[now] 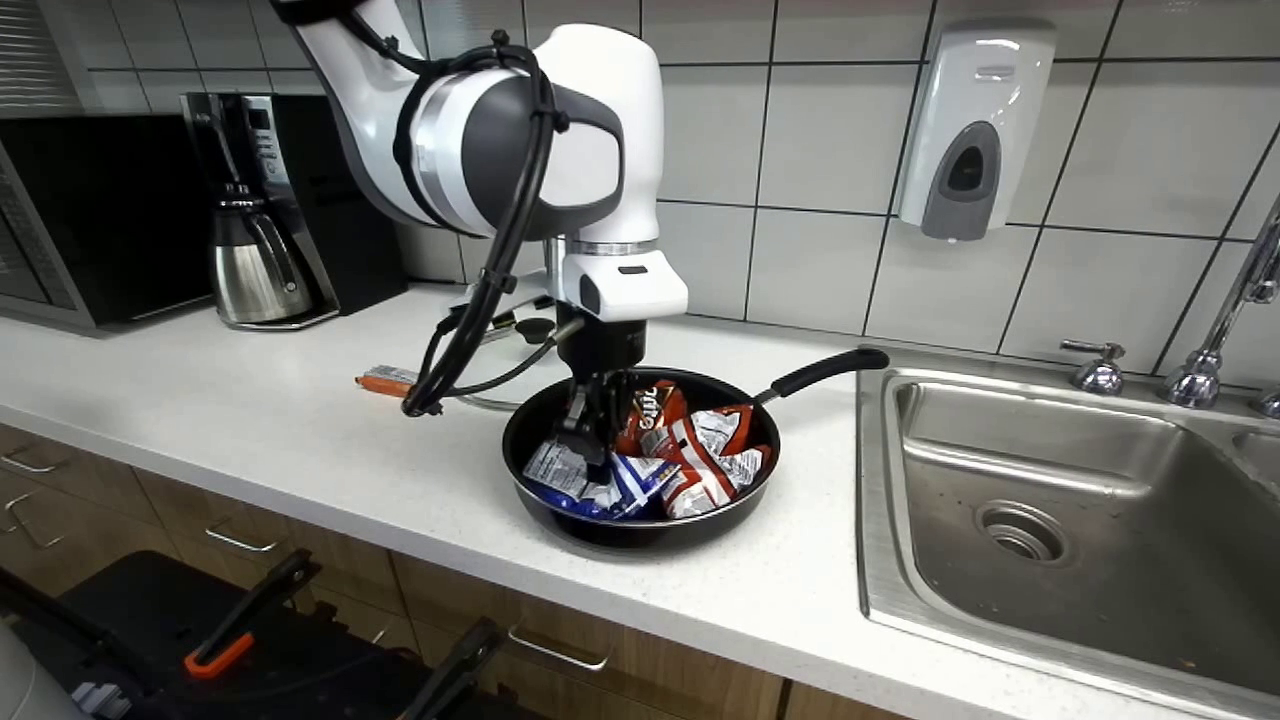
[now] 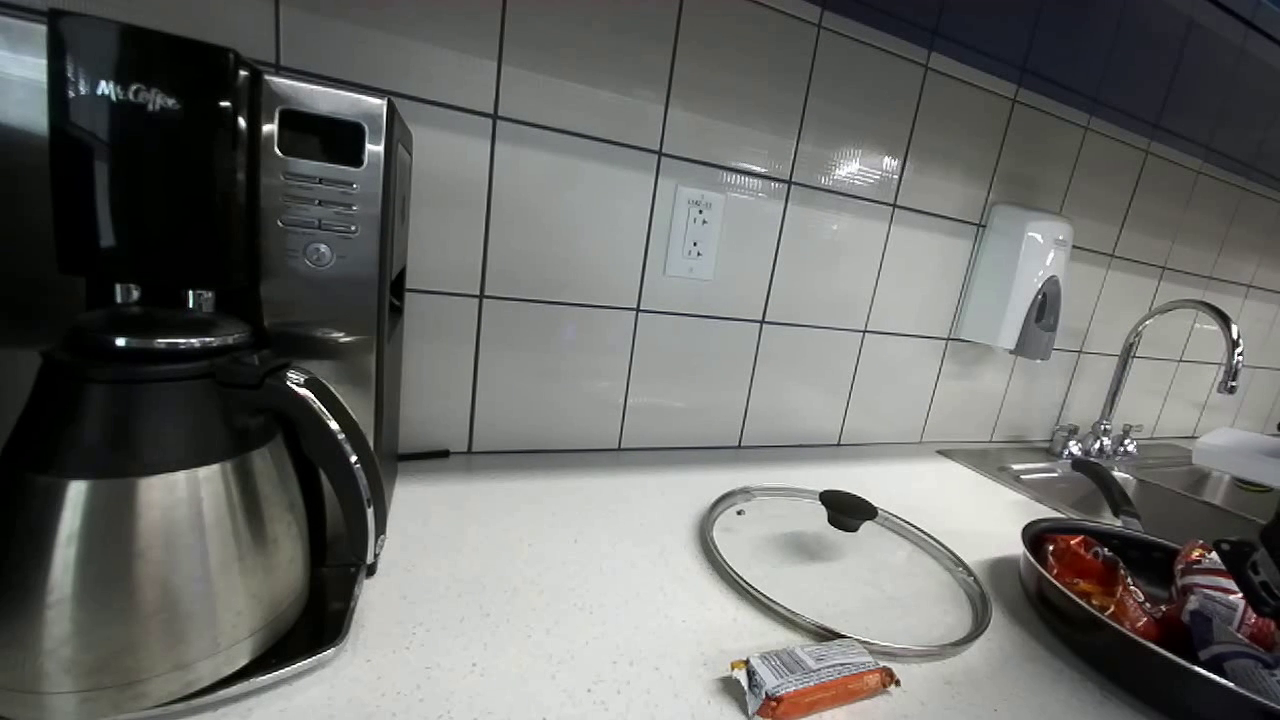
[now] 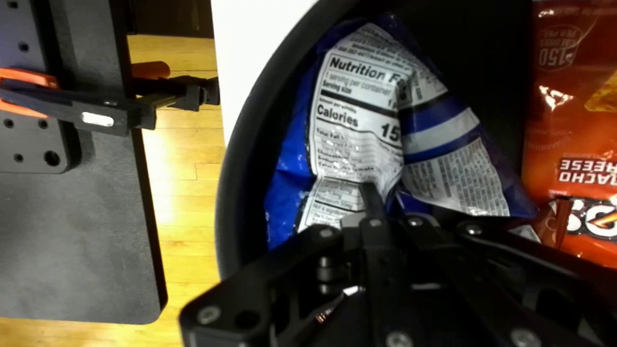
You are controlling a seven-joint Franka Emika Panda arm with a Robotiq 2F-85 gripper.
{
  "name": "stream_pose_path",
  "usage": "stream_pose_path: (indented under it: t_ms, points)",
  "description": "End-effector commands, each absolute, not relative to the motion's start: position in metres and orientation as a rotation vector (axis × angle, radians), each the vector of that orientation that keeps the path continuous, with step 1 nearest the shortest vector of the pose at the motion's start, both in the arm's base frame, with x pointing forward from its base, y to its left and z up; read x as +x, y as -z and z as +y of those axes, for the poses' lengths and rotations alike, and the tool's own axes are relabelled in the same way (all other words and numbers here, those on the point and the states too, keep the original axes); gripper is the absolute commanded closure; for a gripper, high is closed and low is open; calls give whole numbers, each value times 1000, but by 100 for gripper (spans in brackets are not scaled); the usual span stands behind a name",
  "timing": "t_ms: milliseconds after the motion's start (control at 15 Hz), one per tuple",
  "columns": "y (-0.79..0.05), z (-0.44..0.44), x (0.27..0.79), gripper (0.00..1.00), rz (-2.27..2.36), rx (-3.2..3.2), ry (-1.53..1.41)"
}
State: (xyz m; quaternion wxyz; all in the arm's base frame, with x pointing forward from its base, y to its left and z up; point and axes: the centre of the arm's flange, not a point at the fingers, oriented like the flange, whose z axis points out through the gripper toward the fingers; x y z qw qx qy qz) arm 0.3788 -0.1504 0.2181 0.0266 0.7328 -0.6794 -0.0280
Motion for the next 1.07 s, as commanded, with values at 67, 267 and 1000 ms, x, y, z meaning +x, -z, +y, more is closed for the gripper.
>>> stream_pose_path:
  t_ms: [67, 267, 1000]
  points:
    - [-213, -144, 384, 100, -2090, 2293, 88]
    - [-212, -141, 382, 100, -2082, 2299, 96]
    - [-242, -126, 368, 15, -2051, 2307, 40]
